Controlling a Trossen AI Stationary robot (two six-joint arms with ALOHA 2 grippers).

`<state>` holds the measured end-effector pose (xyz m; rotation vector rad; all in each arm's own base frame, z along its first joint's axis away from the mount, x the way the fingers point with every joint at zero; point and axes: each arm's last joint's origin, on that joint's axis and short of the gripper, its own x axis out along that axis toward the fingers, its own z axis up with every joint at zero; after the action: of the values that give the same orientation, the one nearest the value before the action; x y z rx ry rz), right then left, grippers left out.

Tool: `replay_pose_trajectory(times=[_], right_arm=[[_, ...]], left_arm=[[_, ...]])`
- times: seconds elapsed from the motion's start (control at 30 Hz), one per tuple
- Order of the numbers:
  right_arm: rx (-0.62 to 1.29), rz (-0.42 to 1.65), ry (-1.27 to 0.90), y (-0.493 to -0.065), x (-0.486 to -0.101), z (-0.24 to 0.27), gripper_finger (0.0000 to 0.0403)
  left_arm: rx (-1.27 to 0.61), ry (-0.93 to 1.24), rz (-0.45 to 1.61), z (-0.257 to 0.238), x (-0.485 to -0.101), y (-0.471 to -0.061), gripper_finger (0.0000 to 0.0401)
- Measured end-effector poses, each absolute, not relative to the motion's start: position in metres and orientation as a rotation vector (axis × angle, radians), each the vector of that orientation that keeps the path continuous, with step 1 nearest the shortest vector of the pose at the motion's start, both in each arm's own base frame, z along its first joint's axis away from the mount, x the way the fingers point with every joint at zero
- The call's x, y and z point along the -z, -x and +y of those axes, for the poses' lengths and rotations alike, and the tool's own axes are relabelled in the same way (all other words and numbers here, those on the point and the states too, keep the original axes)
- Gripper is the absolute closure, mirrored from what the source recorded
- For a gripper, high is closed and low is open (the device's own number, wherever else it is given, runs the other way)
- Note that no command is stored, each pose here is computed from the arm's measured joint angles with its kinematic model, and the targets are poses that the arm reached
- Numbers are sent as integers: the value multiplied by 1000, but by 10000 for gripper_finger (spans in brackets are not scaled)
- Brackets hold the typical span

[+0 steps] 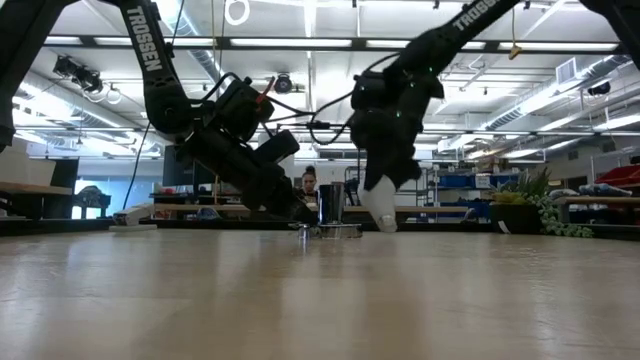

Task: Screw lightbulb
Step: Remove the lightbulb from the lamp

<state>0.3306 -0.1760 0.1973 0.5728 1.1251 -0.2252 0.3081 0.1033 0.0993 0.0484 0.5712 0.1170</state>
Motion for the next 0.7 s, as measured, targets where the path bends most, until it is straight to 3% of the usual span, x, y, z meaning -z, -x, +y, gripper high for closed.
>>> replay_pose_trajectory(times=[0.17,0.37,0.53,0.7], right_arm=[[271,1073,-601,-334,-186,-171,122],[338,1070,-518,-340,-187,-166,83],[375,1099,-454,-342,-199,-168,53],[388,1103,-420,-345,-213,-170,49]], left_arm=[[-125,-56,565,104,-100,-308,400],[-128,-52,562,104,-100,-309,400],[-129,-55,560,104,-100,-309,400],[-146,-67,561,104,-100,-309,400]])
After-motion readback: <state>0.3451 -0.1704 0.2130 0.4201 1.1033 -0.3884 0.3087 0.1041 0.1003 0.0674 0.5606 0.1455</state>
